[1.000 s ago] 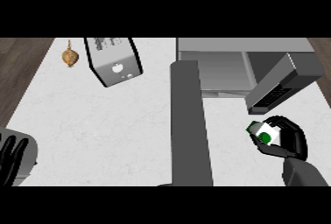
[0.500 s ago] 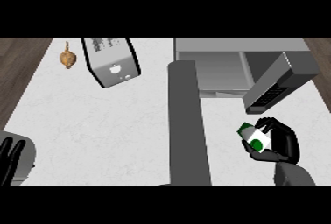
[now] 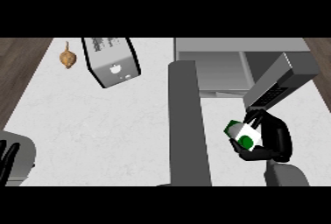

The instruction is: Pick up the milk, place it into the microwave and close the microwave

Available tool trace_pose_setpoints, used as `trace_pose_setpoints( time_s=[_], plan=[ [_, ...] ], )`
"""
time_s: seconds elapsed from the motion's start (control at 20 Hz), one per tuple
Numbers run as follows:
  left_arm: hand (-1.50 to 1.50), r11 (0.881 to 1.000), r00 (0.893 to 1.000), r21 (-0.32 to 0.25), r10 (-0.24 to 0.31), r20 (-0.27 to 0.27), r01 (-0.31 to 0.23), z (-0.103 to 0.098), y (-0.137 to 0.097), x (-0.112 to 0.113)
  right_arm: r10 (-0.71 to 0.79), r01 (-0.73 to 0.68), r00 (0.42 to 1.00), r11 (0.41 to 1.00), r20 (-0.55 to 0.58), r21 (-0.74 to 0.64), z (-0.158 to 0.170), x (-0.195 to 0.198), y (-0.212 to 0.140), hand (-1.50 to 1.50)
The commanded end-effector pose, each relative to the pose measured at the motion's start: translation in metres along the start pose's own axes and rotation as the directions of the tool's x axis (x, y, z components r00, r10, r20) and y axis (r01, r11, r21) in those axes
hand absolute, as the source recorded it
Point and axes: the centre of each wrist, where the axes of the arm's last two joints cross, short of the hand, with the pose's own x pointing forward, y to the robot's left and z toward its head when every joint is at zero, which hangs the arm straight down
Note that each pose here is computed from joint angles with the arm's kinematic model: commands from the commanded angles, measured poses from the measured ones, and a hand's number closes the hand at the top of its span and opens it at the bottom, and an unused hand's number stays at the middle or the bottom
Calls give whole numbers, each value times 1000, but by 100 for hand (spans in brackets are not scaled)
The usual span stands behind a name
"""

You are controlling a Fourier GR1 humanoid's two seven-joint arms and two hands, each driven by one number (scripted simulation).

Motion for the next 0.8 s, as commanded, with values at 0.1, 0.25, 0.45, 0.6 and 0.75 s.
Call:
trace_pose_setpoints(
  time_s=[0.1, 0.25, 0.45, 0.6, 0.75],
  plan=[
    [-150, 1000, 1000, -1, 9, -4, -9, 4, 7, -5, 116, -116, 993, 993, 8, 27, -25, 19, 33, 150],
    [-150, 1000, 1000, 8, -14, 6, 14, 17, 9, -2, 145, -145, 988, 989, -45, 9, -63, 20, 37, 150],
    [-150, 1000, 1000, 11, -2, 12, 2, -7, 20, -1, 162, -162, 985, 987, -60, 0, -102, 22, 46, 150],
    [-150, 1000, 1000, 21, -16, 7, 16, 2, 21, -12, 165, -164, 983, 986, -85, 18, -121, 10, 67, 150],
    [-150, 1000, 1000, 8, -13, 4, 13, -7, 11, -15, 152, -150, 985, 988, -84, 24, -145, 4, 59, 150]
  ],
)
